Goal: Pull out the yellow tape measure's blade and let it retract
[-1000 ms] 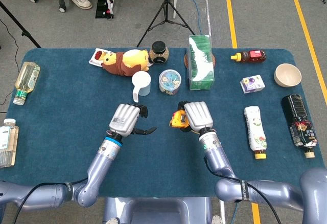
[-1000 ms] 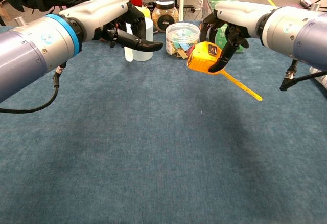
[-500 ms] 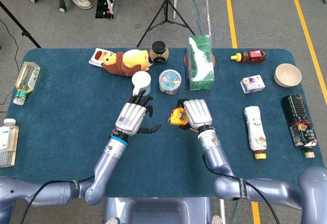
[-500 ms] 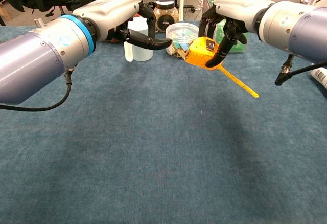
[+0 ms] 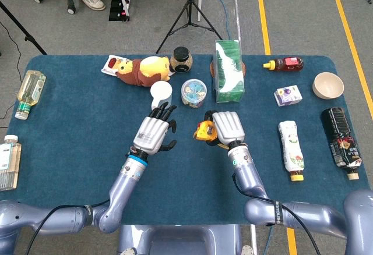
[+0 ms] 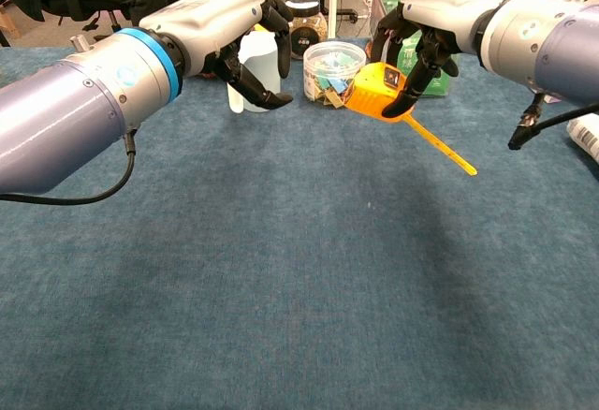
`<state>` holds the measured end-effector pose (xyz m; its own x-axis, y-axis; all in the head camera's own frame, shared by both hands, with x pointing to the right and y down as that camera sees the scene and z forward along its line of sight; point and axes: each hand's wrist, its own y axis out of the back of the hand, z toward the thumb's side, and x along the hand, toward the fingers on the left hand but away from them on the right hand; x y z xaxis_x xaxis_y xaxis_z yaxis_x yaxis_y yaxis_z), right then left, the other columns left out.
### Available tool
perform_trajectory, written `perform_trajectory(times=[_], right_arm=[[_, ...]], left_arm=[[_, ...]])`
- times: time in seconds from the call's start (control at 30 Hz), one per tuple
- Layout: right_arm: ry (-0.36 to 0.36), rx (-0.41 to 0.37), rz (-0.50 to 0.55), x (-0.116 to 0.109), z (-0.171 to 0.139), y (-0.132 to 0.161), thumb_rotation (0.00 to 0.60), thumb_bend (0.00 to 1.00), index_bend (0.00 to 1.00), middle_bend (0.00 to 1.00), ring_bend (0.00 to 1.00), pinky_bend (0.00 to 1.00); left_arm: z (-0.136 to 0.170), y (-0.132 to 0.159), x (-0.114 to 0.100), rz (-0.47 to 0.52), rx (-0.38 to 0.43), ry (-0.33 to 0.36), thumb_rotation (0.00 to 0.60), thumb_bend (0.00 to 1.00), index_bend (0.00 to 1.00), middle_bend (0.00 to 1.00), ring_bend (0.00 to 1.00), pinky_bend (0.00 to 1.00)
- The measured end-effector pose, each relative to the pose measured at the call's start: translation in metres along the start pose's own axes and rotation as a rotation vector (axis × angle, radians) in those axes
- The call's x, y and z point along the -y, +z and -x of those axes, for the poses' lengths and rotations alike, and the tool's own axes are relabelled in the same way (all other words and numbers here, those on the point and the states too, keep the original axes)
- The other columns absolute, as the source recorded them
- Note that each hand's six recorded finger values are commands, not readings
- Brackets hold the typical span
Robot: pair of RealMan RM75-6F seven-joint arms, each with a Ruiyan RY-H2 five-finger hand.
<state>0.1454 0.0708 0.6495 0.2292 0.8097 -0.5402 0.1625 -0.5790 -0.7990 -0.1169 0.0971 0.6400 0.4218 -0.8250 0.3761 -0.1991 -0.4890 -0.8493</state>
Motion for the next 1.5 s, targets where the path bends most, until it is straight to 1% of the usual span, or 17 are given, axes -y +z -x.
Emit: perform_trajectory(times=[0.1, 0.37, 0.87, 1.03, 1.2, 1.33, 1.5], right_arm=[[0.002, 0.003, 0.005, 0.0, 0.001, 0.0, 0.597, 0.29, 0.65, 0.69, 0.77, 0.75], [-0.007, 0.011, 0.031, -0.001, 0.003, 0.005, 0.598, 0.29, 0.65, 0.69, 0.77, 0.75], [-0.01, 0.025, 0.068, -0.002, 0.002, 0.01, 0.599, 0.29, 0.65, 0.69, 0.77, 0.76], [-0.01, 0.021, 0.074, -0.002, 0.001, 0.011, 0.597, 0.29, 0.65, 0.69, 0.77, 0.76], [-0.01, 0.013, 0.08, -0.001, 0.0, 0.012, 0.595, 0.29, 0.65, 0.69, 0.77, 0.76], [-0.006, 0.006, 0.08, 0.0, 0.0, 0.015, 0.6, 0.29, 0.65, 0.69, 0.77, 0.76], [-0.001, 0.002, 0.08, 0.002, -0.001, 0.017, 0.596, 0.29, 0.65, 0.69, 0.77, 0.76]], left_arm=[[0.0, 0.001, 0.001, 0.027, -0.004, 0.007, 0.553, 0.17, 0.5, 0.12, 0.0, 0.15], [-0.003, 0.0, 0.002, 0.062, -0.033, 0.035, 0.553, 0.17, 0.5, 0.12, 0.0, 0.15], [-0.008, 0.001, 0.01, 0.13, -0.092, 0.035, 0.549, 0.16, 0.5, 0.12, 0.0, 0.16], [-0.009, 0.004, 0.012, 0.146, -0.089, 0.024, 0.549, 0.16, 0.5, 0.12, 0.0, 0.16], [-0.009, 0.006, 0.011, 0.155, -0.08, 0.027, 0.552, 0.16, 0.5, 0.12, 0.0, 0.16], [-0.01, 0.01, 0.01, 0.182, -0.069, 0.026, 0.556, 0.16, 0.5, 0.12, 0.0, 0.16], [-0.012, 0.013, 0.007, 0.184, -0.054, 0.037, 0.555, 0.16, 0.5, 0.12, 0.0, 0.16]])
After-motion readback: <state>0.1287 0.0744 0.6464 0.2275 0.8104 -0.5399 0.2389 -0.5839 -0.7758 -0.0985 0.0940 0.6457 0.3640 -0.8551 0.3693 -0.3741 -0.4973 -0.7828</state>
